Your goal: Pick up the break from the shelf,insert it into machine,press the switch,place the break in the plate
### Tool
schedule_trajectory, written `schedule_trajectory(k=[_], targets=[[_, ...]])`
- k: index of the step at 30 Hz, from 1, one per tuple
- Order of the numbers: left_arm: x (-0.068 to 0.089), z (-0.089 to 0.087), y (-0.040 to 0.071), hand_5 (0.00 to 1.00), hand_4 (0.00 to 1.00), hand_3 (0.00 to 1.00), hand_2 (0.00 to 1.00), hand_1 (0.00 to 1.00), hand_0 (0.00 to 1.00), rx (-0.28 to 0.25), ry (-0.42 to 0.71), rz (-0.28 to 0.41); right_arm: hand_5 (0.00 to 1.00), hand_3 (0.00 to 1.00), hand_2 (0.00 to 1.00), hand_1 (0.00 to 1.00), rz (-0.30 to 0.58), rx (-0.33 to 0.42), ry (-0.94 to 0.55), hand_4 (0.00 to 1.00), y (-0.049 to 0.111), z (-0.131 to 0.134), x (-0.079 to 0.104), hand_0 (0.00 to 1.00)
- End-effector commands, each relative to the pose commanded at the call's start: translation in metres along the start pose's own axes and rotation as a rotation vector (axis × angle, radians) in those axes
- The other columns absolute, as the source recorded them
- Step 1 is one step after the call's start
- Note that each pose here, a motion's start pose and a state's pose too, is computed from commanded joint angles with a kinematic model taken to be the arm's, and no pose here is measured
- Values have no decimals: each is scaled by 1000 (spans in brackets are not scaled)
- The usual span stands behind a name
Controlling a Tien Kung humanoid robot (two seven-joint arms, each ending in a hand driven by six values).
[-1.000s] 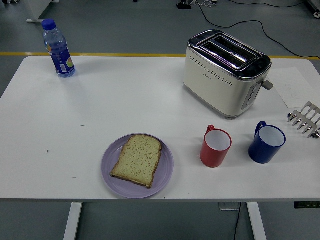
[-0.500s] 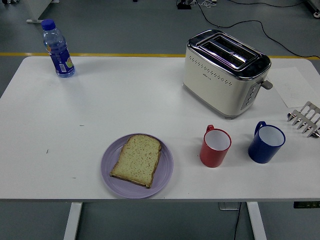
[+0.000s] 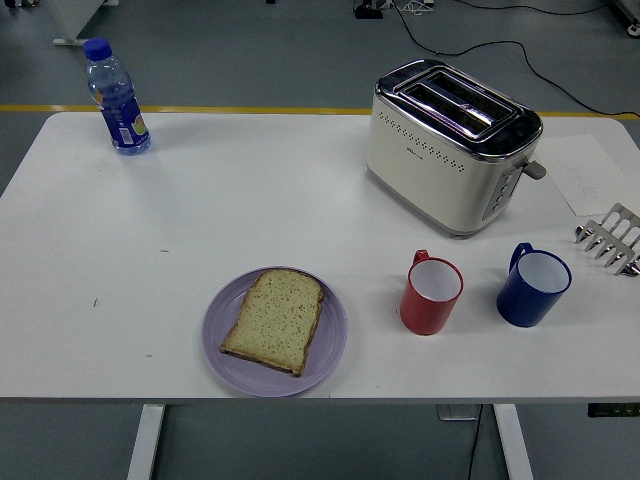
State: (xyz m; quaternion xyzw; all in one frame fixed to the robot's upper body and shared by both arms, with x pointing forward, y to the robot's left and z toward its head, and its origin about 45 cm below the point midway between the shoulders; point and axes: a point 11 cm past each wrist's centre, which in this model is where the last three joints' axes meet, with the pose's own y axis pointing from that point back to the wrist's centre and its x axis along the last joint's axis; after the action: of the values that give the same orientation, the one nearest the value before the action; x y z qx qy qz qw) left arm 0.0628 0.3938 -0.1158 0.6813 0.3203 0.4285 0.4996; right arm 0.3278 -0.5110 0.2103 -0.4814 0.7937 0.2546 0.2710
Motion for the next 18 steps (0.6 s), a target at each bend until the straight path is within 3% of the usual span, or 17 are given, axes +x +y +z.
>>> schedule_trajectory(k=[18], targets=[[2, 2, 0, 877, 284, 552, 674, 690, 671, -5, 8, 1, 326, 606, 681, 675, -45, -35, -98, 476, 1, 8, -7, 709]])
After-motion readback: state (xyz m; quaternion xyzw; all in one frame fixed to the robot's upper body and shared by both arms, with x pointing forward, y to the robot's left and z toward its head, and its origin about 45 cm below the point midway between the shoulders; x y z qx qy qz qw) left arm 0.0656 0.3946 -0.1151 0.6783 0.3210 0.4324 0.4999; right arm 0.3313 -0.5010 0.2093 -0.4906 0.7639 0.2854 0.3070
